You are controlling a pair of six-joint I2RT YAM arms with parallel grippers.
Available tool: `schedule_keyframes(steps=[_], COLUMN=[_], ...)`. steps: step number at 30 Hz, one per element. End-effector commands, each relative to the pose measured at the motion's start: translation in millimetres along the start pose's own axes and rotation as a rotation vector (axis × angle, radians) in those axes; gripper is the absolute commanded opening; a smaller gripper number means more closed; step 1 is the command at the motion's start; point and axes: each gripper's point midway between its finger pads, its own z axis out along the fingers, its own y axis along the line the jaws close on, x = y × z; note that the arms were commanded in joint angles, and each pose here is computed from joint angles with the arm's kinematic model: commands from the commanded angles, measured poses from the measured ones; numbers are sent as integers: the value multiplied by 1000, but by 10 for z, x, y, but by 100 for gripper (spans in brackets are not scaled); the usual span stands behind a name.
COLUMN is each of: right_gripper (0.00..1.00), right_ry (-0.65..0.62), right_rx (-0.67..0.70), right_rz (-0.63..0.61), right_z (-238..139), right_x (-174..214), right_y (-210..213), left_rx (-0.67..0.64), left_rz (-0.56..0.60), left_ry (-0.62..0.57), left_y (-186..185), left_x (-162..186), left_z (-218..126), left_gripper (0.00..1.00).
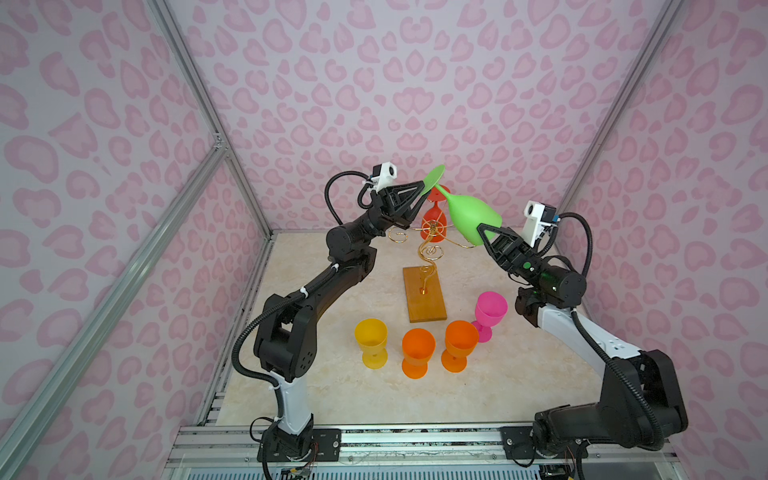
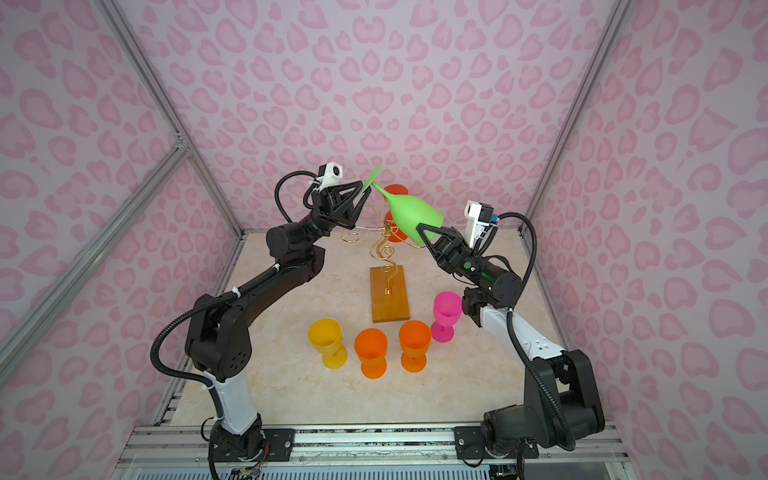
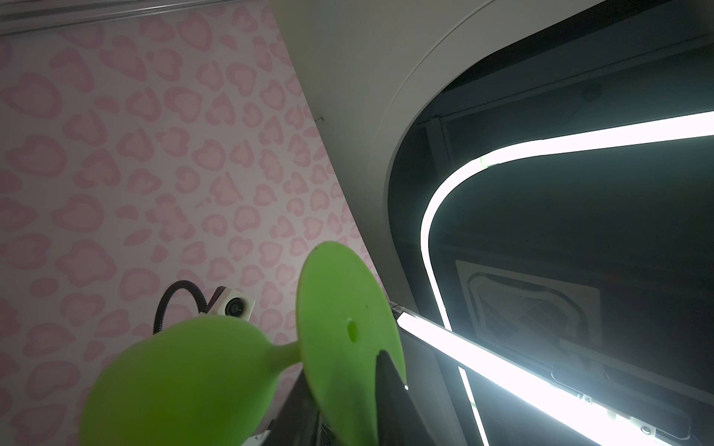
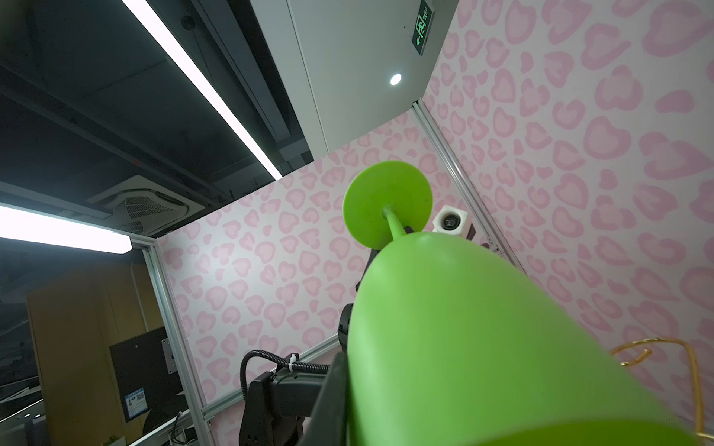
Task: Take the wine glass off the wine glass rack
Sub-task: 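Close the right gripper on the green glass bowl while the left holds its foot, then open the left gripper and carry the green glass down with the right gripper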
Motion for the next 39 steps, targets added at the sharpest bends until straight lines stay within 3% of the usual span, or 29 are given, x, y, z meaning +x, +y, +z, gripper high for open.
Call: schedule_keyframes(steps=[1, 19, 24, 33, 39], right_gripper=[9, 4, 4, 2, 2], right_ry=[-15, -31, -13, 44, 104], right_rx=[-24, 61, 200, 574, 768], right_rz=[-24, -34, -75, -212, -258], right_z=[8, 17, -50, -378, -632], right_x=[-56, -224, -319, -516, -566], right_y=[84, 36, -88, -335, -425], left_rx=[29, 39, 29, -24, -99], left_rz=[-207, -178, -147, -58, 69], left_ry=[28, 47, 76, 139, 206], left_y=[-72, -137, -182, -216, -230], left_x=[60, 168, 236, 360, 474], left_z=[-14, -56, -41, 1, 52], left_gripper=[29, 49, 54, 67, 78])
